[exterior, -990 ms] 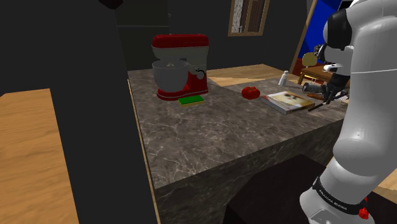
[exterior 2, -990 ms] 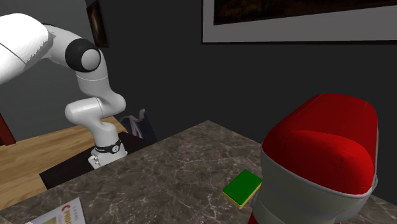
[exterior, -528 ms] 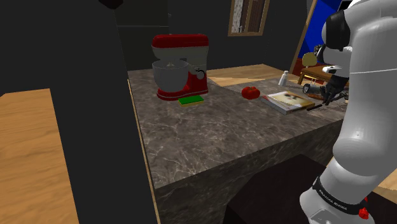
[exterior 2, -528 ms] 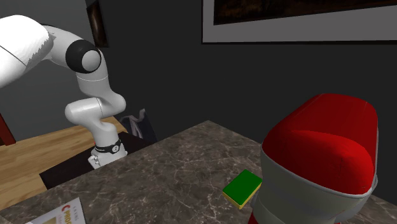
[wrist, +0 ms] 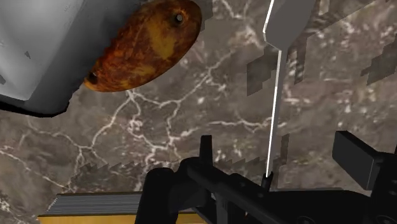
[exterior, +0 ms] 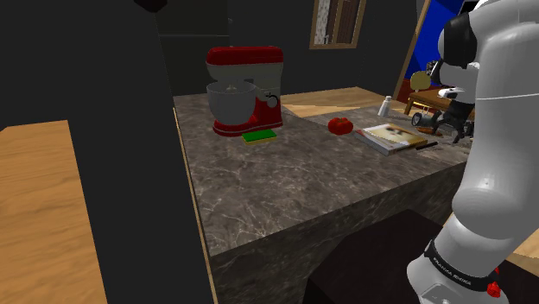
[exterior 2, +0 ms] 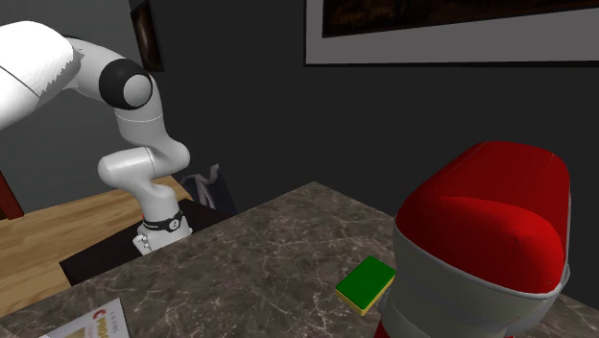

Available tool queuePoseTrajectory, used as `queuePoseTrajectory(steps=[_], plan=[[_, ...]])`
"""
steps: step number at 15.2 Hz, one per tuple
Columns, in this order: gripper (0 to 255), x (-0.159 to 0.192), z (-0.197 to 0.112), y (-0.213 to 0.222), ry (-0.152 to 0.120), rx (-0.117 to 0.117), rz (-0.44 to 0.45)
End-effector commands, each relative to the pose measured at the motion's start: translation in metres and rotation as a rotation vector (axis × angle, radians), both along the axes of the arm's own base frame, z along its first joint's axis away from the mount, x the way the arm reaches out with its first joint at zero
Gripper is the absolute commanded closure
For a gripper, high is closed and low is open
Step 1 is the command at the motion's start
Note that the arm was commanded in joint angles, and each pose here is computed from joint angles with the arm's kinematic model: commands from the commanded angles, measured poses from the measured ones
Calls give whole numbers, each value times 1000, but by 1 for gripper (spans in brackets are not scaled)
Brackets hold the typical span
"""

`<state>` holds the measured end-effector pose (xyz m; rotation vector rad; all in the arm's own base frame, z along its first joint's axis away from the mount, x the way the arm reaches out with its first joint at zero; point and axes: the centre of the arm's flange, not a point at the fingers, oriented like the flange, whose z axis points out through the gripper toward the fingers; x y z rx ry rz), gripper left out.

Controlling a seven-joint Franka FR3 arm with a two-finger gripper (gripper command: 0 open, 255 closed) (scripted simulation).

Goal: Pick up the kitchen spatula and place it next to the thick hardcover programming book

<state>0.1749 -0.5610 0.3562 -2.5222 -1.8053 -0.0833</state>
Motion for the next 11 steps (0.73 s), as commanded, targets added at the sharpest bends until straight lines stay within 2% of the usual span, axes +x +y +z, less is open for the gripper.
queuePoseTrajectory(steps=[1, 3, 11], plan=[[0, -1, 21, -2, 0, 0, 0], [0, -1, 44, -3, 0, 0, 0], [0, -1, 44, -3, 0, 0, 0]])
